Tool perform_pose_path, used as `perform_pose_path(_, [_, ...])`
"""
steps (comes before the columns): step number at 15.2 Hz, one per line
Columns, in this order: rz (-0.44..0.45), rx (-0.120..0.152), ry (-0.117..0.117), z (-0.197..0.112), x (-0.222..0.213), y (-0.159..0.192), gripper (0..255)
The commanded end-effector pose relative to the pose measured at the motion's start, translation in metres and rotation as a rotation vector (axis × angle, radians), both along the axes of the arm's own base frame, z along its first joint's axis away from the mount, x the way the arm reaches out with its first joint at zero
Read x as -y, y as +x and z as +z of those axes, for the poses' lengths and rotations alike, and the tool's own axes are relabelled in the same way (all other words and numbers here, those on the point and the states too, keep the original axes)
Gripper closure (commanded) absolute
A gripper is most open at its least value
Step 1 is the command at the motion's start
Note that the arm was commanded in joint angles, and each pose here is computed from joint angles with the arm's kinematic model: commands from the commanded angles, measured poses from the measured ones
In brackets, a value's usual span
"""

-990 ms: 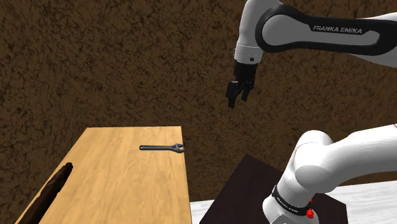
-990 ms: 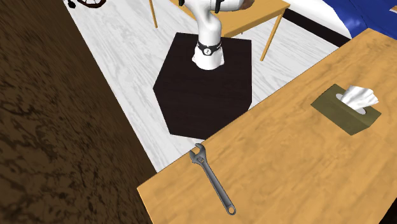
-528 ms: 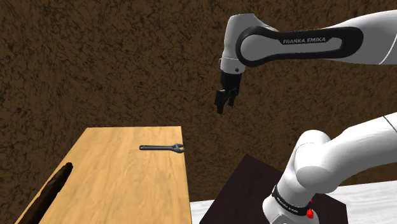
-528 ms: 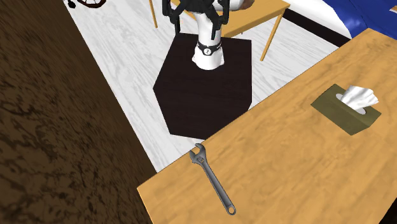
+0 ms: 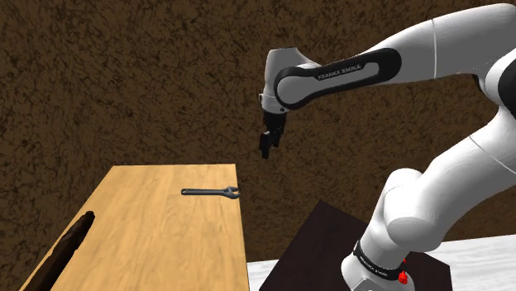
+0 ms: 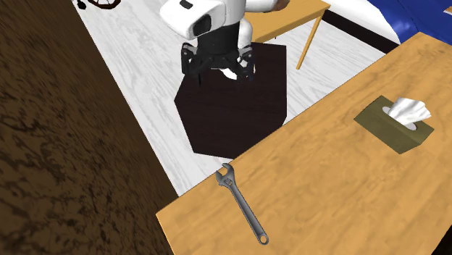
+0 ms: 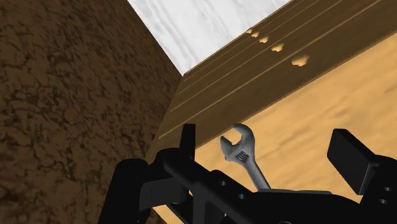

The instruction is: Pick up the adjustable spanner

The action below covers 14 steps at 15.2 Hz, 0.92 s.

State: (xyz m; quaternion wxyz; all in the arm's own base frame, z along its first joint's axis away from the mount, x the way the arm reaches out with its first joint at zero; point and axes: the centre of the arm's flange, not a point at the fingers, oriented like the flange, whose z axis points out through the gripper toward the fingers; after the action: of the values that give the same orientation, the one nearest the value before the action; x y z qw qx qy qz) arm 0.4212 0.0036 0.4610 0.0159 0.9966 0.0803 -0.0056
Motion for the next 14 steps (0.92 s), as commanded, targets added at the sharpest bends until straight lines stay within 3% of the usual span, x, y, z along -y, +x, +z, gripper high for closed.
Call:
perform_pose_path(1, [0.05,0.001,0.0,-0.019,-0.004,0.021,0])
perform_pose_path(14, [0.36,-0.003,0.002,-0.137,-0.049,0.136,0])
